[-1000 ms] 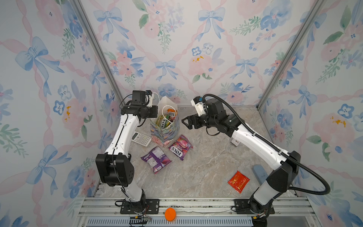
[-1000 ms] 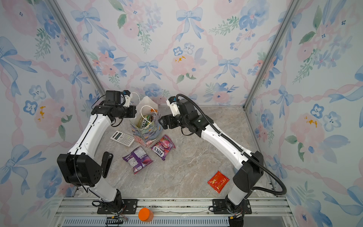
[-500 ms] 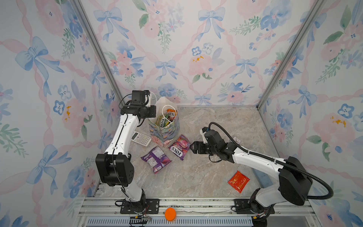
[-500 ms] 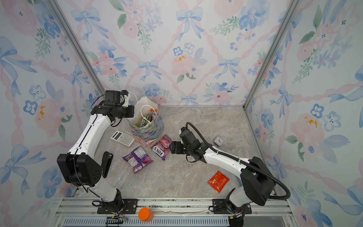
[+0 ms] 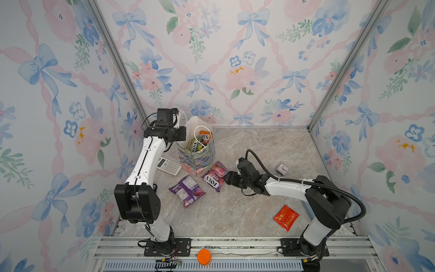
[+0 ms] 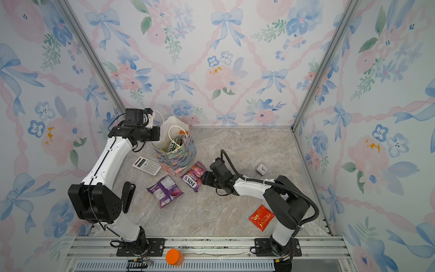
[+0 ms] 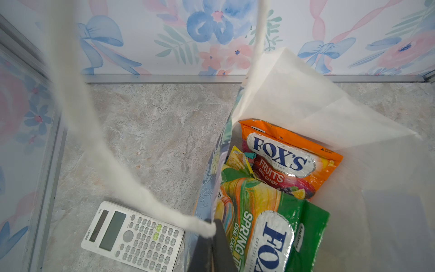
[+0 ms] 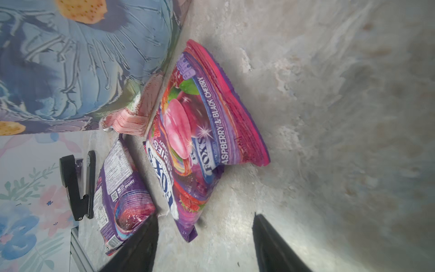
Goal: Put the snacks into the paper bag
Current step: 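Move the right gripper back down to the pink Fox's Berries bag, then close the right gripper on the pink Fox's Berries bag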
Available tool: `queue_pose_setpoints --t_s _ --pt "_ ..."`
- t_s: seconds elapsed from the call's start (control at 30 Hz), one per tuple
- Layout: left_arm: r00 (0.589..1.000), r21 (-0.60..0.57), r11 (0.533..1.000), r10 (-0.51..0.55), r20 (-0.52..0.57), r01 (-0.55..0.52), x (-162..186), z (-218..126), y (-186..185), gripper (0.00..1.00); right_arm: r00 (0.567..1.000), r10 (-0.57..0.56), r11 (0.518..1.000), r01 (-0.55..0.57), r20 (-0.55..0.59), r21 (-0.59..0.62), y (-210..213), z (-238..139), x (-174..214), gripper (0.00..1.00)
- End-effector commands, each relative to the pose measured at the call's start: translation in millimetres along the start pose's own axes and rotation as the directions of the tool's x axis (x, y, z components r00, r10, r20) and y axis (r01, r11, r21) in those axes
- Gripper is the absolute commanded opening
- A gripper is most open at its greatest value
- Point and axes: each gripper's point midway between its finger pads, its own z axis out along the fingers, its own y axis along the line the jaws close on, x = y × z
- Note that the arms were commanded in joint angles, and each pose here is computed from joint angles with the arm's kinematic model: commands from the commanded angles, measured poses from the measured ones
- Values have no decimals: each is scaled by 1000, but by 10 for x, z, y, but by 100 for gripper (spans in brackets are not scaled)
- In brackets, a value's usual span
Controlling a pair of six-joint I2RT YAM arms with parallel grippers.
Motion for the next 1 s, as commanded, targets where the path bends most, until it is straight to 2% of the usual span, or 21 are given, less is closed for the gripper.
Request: queue_pose_setpoints --t_s 0.0,0.57,0.97 --pt "999 3 1000 -23 -29 23 93 12 19 0 1000 30 998 -30 -7 -47 126 101 48 64" --pt "999 13 1000 -21 -30 21 94 16 2 0 998 61 995 -62 -11 -74 177 396 43 51" --pt "999 20 1000 -20 -30 21 95 12 -10 0 999 44 995 -43 5 -86 215 425 3 19"
